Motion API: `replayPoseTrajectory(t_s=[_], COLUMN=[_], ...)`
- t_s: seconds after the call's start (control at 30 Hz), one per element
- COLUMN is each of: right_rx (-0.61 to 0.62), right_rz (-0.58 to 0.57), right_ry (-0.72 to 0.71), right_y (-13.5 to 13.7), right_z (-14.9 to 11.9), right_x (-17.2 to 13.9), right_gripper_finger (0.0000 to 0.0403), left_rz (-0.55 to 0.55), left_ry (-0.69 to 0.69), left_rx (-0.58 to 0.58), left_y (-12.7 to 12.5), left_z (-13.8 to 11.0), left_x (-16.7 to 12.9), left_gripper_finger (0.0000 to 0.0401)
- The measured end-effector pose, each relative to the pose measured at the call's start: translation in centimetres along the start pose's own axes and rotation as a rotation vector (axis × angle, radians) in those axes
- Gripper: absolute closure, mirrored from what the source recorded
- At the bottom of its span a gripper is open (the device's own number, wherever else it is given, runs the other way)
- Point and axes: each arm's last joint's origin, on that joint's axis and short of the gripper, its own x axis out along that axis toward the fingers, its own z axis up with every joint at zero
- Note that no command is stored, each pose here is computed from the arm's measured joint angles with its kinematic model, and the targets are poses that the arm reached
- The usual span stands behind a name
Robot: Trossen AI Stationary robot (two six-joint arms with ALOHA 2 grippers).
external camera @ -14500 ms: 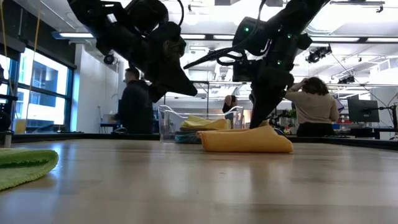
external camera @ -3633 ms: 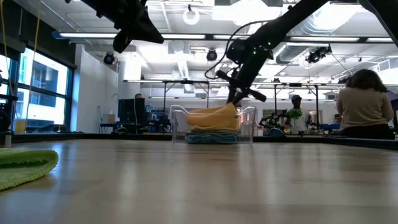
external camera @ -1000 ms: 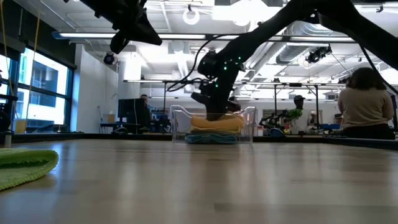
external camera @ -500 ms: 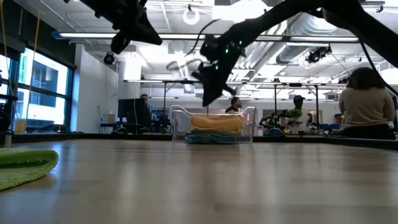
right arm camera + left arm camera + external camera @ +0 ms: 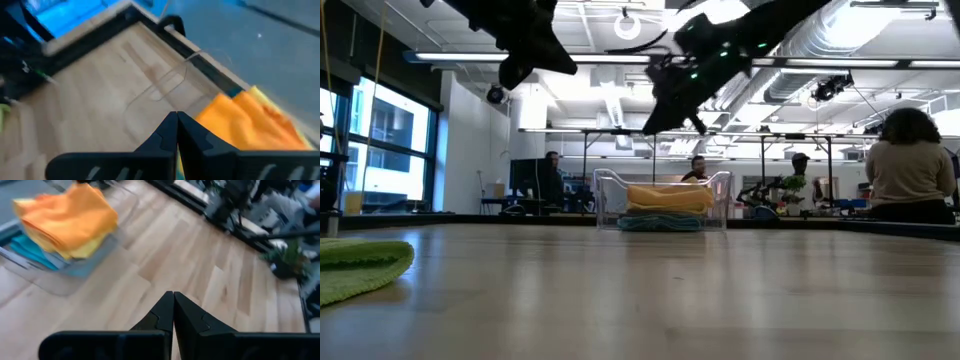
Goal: Fold microfiber towels
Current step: Fold the green towel
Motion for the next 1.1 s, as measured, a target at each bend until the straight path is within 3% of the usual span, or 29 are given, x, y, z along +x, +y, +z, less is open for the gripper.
replayPoseTrajectory(t_s=[0.1,0.27,0.43,0.67,0.87,1.0,1.1], right_rx=[0.022,0.043,0.071,0.012,-0.048,-0.054,-0.049], right_rz=[0.021,0.024,0.006,0.016,0.096,0.119,0.094], right_ry=[-0.07,-0.075,-0.11,-0.166,-0.185,-0.189,-0.231], right_y=[1.3,2.2,1.8,0.6,0.6,0.7,0.7], right_z=[-2.1,-6.1,-9.1,-11.0,-11.1,-11.1,-10.8], right_x=[-2.9,-7.2,-10.8,-14.2,-16.0,-16.5,-16.6], right_gripper_finger=[0.0403,0.0403,0.0403,0.0403,0.0403,0.0403,0.0403], left_rz=[-0.051,-0.233,-0.273,-0.22,-0.195,-0.089,0.061], left_ry=[0.053,0.151,0.266,0.418,0.65,0.815,0.906], left_rx=[0.002,0.003,0.046,0.075,-0.048,-0.137,-0.131], left_y=[-0.1,-1.0,-3.0,-7.3,-10.5,-10.5,-9.1], left_z=[-0.3,-0.9,-2.8,-7.2,-11.8,-13.6,-14.3], left_x=[0.0,-0.2,-0.6,-0.9,-1.0,-0.7,-0.4], left_gripper_finger=[0.0401,0.0401,0.0401,0.0399,0.0373,0.0333,0.0294])
